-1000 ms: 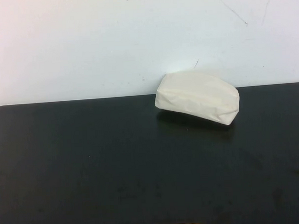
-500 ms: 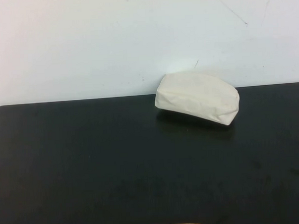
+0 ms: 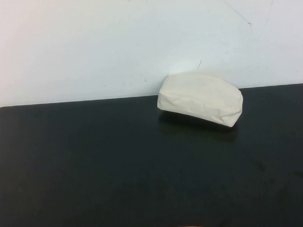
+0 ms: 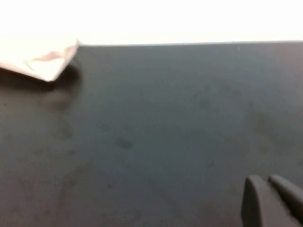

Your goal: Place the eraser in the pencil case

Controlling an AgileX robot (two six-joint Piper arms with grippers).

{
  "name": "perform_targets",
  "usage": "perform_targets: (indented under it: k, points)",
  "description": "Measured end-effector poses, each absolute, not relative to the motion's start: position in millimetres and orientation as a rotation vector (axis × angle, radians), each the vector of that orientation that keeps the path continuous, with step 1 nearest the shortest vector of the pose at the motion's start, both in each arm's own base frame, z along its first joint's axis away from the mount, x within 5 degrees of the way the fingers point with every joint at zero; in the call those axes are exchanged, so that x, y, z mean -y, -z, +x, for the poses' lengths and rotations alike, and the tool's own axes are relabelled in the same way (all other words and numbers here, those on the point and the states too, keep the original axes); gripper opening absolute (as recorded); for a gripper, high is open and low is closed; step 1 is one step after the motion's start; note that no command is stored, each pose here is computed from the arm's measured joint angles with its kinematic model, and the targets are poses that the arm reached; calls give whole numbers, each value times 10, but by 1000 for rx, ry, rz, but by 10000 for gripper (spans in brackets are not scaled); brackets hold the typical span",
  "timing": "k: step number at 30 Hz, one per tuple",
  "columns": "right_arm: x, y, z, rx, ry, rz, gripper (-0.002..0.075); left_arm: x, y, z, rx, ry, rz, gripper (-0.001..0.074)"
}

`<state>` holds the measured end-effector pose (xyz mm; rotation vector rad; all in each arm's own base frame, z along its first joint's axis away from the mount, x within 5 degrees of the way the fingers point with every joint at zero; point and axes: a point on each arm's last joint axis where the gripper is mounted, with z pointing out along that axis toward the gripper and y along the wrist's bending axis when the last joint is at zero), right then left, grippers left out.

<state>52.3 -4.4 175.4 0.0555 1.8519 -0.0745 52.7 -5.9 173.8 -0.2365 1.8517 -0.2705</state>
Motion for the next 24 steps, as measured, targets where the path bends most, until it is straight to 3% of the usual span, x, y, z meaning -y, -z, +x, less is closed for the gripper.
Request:
perform_targets:
  k: [24]
  points:
    - [57, -1680, 509, -1908, 46, 127, -1, 60, -1738, 527, -1852, 273, -238, -1]
